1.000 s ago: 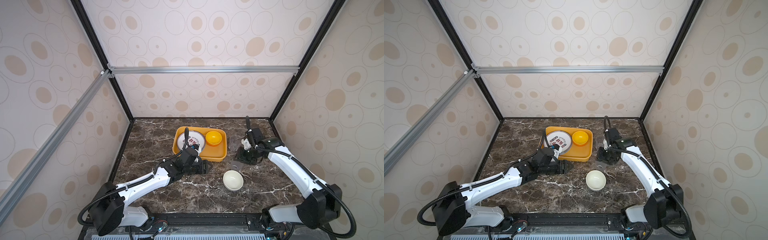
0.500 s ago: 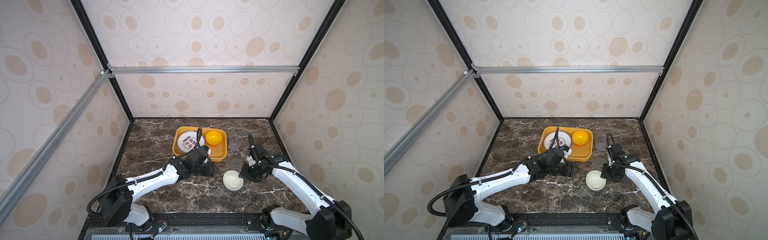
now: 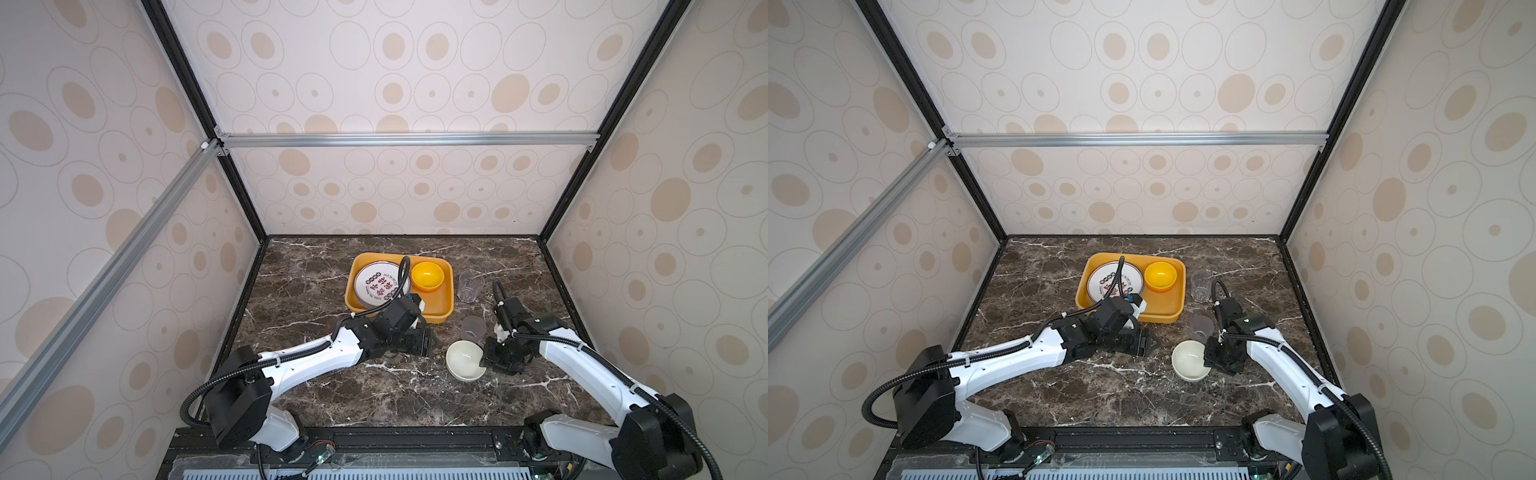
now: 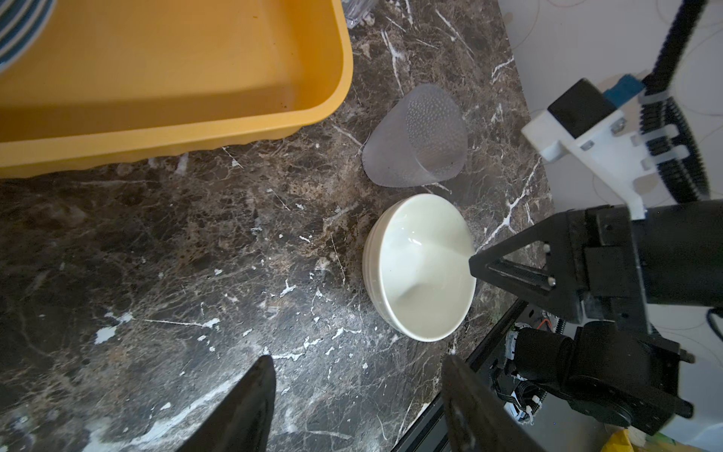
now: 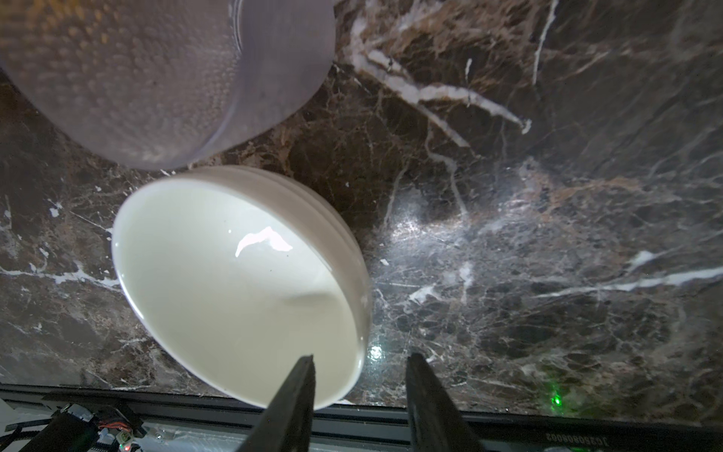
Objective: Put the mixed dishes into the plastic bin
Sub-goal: 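Pinch the cream bowls' rim with the right gripper and lift them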
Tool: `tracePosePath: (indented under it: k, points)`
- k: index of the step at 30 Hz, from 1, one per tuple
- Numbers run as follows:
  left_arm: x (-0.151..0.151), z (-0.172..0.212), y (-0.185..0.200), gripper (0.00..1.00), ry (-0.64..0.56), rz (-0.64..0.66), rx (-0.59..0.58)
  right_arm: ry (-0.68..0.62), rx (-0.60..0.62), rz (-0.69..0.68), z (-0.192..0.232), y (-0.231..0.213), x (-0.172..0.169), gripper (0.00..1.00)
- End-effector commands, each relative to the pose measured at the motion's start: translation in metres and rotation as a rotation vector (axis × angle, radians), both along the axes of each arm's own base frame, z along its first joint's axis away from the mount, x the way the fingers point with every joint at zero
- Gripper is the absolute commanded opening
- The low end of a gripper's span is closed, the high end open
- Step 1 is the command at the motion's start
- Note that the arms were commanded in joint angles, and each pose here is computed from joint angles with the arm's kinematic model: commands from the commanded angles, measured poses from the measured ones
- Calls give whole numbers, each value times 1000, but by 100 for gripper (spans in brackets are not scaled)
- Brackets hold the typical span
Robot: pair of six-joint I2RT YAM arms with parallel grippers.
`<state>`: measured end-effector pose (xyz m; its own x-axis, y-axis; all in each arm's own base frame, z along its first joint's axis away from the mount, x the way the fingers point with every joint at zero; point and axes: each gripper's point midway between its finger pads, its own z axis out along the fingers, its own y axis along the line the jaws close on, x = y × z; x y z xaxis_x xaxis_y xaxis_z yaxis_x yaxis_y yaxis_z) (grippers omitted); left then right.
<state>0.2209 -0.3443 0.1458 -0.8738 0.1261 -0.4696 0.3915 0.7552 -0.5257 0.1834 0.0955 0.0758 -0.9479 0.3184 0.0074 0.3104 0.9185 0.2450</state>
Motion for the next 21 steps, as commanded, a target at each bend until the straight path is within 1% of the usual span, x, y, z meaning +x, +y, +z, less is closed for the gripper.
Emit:
tracePosePath:
  k: [1,10,13,21]
  points:
    - [2,10,-6,67,-31,-16,2,26,-9,-27,-10,-2,-1,37]
    - [2,6,-4,66,-25,-8,6,47,-5,-32,-23,0,-1,24]
    - [2,4,-3,66,-25,-5,8,54,-4,-34,-26,0,-2,22]
    - [2,6,-1,66,-29,5,5,57,-20,-14,-25,-3,-5,11]
